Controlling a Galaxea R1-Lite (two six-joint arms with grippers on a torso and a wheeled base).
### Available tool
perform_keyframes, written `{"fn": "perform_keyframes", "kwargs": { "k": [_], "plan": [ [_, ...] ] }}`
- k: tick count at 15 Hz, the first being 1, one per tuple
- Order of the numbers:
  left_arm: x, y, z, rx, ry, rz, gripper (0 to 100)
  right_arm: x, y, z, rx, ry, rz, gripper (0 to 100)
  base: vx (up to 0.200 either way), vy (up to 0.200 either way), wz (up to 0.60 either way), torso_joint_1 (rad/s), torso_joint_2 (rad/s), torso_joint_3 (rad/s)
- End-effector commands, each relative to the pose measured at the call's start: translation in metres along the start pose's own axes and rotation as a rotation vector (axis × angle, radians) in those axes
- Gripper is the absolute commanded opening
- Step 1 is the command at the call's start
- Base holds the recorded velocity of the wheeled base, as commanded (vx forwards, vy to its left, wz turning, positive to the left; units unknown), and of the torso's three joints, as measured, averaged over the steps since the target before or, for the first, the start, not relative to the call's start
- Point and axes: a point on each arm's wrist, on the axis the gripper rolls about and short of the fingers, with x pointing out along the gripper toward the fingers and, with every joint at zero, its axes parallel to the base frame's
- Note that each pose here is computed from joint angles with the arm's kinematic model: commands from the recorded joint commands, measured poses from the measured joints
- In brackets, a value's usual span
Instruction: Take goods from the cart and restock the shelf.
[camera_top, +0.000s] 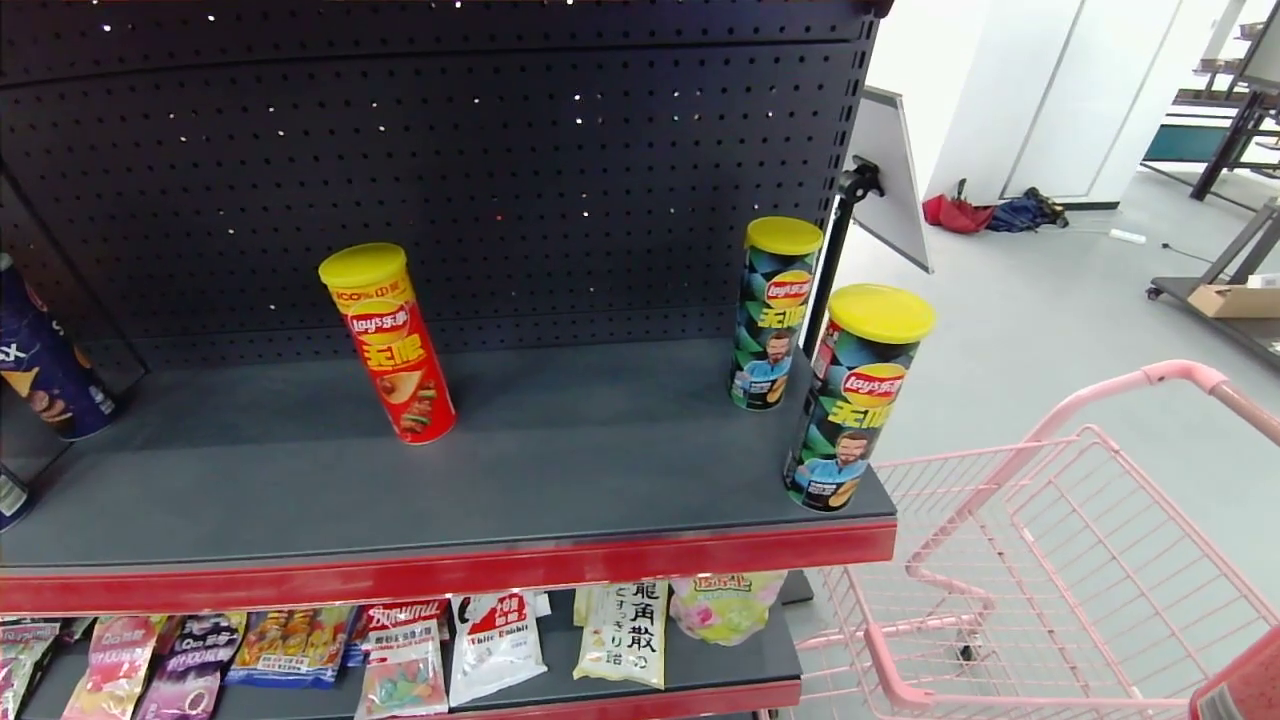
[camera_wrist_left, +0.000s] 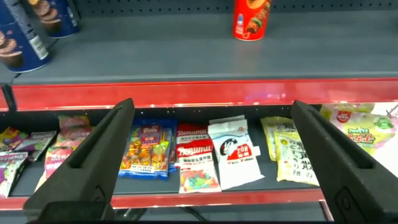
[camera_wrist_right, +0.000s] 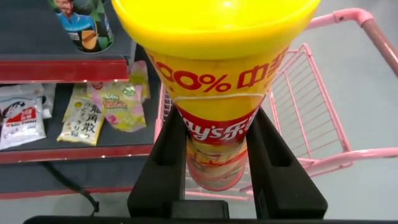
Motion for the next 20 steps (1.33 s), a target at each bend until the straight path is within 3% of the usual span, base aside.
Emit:
{"fn": "perform_keyframes", "kwargs": {
  "k": [1,20],
  "plan": [
    [0.0,0.0,0.0,0.002,0.001,0.001,100,-0.003,0.001,-0.014,-0.006,-0.031,0.026,0,0.0,0.2,0.0,0.002,0.0,0.002],
    [0.0,0.0,0.0,0.002,0.001,0.001,100,-0.007,0.002,-0.026,-0.01,-0.055,0.044,0,0.0,0.2,0.0,0.003,0.0,0.001]
  ]
}}
